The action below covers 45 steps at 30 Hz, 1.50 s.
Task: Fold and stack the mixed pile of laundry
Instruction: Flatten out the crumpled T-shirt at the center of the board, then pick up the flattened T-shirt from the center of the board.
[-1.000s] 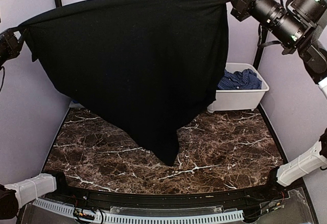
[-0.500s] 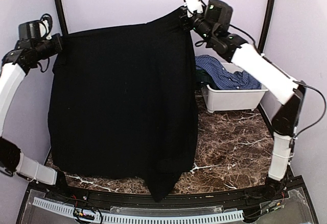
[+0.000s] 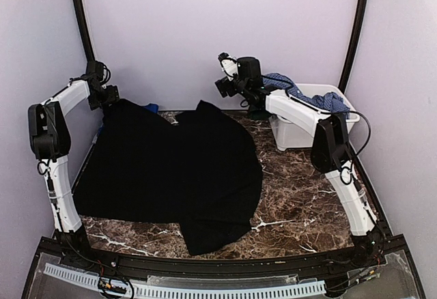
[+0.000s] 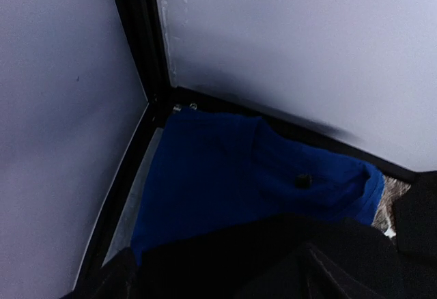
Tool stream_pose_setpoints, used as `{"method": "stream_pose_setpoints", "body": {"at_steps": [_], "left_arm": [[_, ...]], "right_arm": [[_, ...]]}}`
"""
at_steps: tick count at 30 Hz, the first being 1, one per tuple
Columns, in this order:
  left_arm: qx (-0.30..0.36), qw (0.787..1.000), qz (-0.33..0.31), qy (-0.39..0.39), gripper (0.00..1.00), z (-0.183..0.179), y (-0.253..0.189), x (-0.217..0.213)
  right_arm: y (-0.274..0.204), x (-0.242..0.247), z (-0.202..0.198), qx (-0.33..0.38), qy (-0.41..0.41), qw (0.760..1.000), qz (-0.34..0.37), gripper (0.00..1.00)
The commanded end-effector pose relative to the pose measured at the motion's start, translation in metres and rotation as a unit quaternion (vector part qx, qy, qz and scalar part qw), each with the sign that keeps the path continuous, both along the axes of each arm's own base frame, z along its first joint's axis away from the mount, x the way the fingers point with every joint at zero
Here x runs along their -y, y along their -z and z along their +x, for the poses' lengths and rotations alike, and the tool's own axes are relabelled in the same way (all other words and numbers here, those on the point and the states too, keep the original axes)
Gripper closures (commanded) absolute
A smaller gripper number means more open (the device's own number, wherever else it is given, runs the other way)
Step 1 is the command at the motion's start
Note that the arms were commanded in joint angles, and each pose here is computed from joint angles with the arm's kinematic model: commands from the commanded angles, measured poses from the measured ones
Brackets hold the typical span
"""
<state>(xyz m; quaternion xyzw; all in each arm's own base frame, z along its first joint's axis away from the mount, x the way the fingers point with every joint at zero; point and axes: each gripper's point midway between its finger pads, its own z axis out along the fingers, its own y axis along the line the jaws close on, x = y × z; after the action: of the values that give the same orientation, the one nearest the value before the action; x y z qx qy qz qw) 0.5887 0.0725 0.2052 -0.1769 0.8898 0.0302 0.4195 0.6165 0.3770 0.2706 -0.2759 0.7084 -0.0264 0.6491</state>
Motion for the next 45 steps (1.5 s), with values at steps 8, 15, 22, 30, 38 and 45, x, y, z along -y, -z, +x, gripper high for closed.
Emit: {"method": "stream_pose_setpoints", "body": {"at_steps": [8,15,22,30,38,45], "left_arm": [[0.014,1.000,0.007,-0.021,0.01,-0.086,-0.071,-0.001],[-0.012,0.998,-0.039,0.050,0.01,-0.157,-0.050,0.055],[-0.075,0.985,-0.119,0.102,0.01,-0.236,-0.001,0.126],[-0.104,0.971,-0.179,0.120,0.01,-0.287,0.031,0.155],[-0.145,0.964,-0.191,0.111,0.01,-0.297,0.054,0.161],[-0.136,0.957,-0.162,0.196,0.01,-0.303,0.047,0.202]], "right_arm": [[-0.077,-0.008,-0.112,-0.103,-0.131,0.985,0.047,0.05],[0.007,-0.020,-0.211,-0.281,-0.224,0.930,0.071,0.14],[0.108,-0.029,-0.263,-0.410,-0.236,0.880,0.044,0.19],[0.208,0.002,-0.277,-0.506,-0.187,0.842,0.005,0.22],[0.267,0.049,-0.271,-0.560,-0.117,0.820,-0.035,0.23],[0.275,0.101,-0.247,-0.567,-0.046,0.822,-0.036,0.23]]}}
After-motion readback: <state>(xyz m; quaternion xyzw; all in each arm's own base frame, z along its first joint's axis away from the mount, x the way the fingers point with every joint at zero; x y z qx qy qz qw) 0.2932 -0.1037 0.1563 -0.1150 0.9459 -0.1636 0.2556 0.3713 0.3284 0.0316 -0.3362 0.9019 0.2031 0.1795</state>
